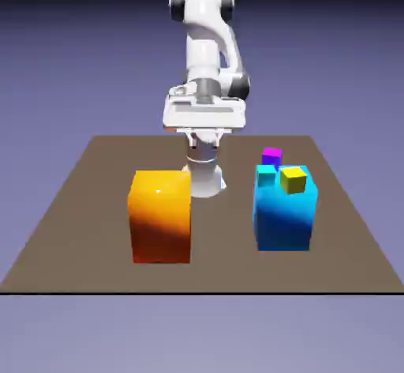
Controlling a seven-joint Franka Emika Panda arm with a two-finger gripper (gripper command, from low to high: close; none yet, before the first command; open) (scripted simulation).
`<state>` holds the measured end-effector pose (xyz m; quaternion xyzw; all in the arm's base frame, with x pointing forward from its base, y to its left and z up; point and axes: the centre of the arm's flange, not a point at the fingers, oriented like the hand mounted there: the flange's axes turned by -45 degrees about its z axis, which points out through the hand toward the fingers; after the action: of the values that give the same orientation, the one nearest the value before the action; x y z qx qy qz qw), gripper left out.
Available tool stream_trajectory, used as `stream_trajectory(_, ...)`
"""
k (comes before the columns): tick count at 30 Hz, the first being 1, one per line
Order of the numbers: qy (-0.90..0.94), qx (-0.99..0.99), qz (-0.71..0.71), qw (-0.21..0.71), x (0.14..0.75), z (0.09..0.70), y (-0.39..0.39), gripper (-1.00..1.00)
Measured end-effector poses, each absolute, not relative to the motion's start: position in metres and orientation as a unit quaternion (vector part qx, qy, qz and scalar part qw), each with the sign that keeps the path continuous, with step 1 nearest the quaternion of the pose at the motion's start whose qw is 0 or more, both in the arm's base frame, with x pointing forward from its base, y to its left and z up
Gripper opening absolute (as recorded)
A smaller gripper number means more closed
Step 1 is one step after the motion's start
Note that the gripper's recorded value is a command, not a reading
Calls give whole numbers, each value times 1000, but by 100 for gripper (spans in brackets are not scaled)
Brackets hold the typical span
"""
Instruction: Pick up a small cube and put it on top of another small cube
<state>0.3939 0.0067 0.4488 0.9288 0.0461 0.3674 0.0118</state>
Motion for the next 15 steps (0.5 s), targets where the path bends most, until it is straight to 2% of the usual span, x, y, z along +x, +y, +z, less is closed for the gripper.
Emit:
stream_trajectory(8,30,933,342,105,415,422,-98,0)
stream_trajectory(15,25,938,298,174,403,387,-195,0)
